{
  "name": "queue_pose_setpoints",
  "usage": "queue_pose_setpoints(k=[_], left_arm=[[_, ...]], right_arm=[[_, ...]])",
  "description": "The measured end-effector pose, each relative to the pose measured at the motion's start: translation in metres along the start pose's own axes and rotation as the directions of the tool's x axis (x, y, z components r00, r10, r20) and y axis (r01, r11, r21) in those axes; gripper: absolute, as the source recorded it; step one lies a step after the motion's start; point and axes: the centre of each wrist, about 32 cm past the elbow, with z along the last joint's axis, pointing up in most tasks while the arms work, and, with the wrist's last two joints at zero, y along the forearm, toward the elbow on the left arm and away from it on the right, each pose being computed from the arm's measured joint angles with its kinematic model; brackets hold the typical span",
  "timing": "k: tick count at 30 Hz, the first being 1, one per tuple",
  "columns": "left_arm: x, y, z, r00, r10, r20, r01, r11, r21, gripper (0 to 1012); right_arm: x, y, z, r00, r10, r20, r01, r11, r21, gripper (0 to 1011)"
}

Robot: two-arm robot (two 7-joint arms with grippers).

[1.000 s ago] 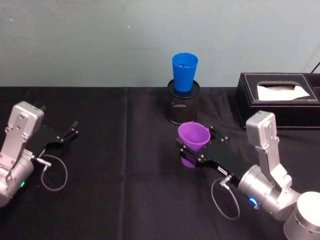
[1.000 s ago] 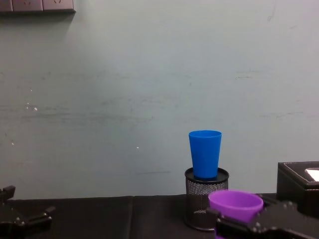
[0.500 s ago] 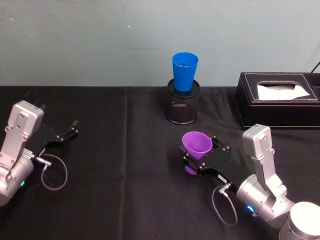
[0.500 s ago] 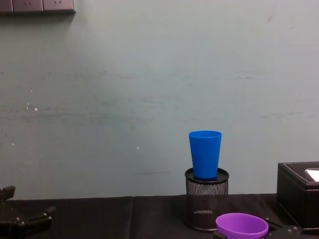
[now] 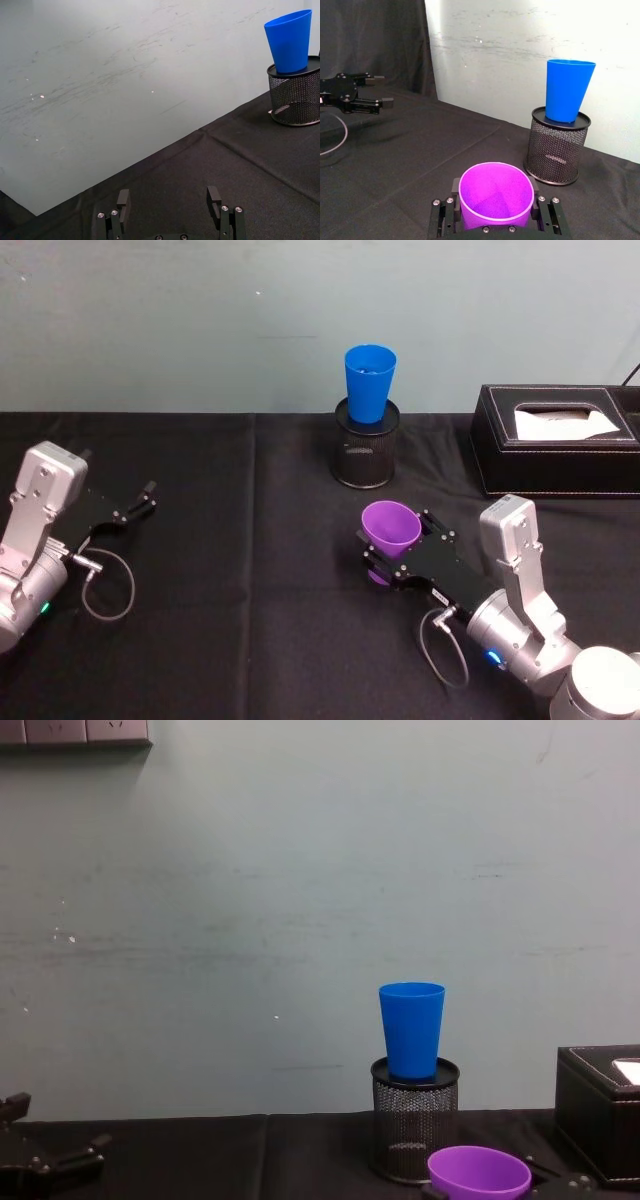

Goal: Pick up one cup with a gripper and tap it against the other cup.

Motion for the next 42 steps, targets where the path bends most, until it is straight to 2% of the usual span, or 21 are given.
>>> queue_pose_setpoints(k=[16,27,30,34,38,42], left_arm=[[0.0,0.0,0.0,1.0,0.0,0.0,0.0,1.0,0.0,1000],[0.0,0.0,0.0,1.0,0.0,0.0,0.0,1.0,0.0,1000],[0.0,0.0,0.0,1.0,0.0,0.0,0.0,1.0,0.0,1000],[0.0,0.0,0.0,1.0,0.0,0.0,0.0,1.0,0.0,1000],[0.0,0.0,0.0,1.0,0.0,0.0,0.0,1.0,0.0,1000],[0.0,0.0,0.0,1.0,0.0,0.0,0.0,1.0,0.0,1000]], right_arm=[[0.0009,0.0041,-0.0091,1.0,-0.006,-0.016,0.006,1.0,0.002,751],[0.0006,0.0052,-0.0097,1.0,-0.009,-0.019,0.009,1.0,0.002,754],[0.0006,0.0052,-0.0098,1.0,-0.009,-0.019,0.009,1.0,0.002,795],[0.0005,0.0052,-0.0098,1.0,-0.009,-0.019,0.009,1.0,0.002,925],[0.0005,0.0052,-0.0099,1.0,-0.009,-0.019,0.009,1.0,0.002,1002],[0.0005,0.0051,-0.0099,1.0,-0.009,-0.018,0.009,1.0,0.001,1000]])
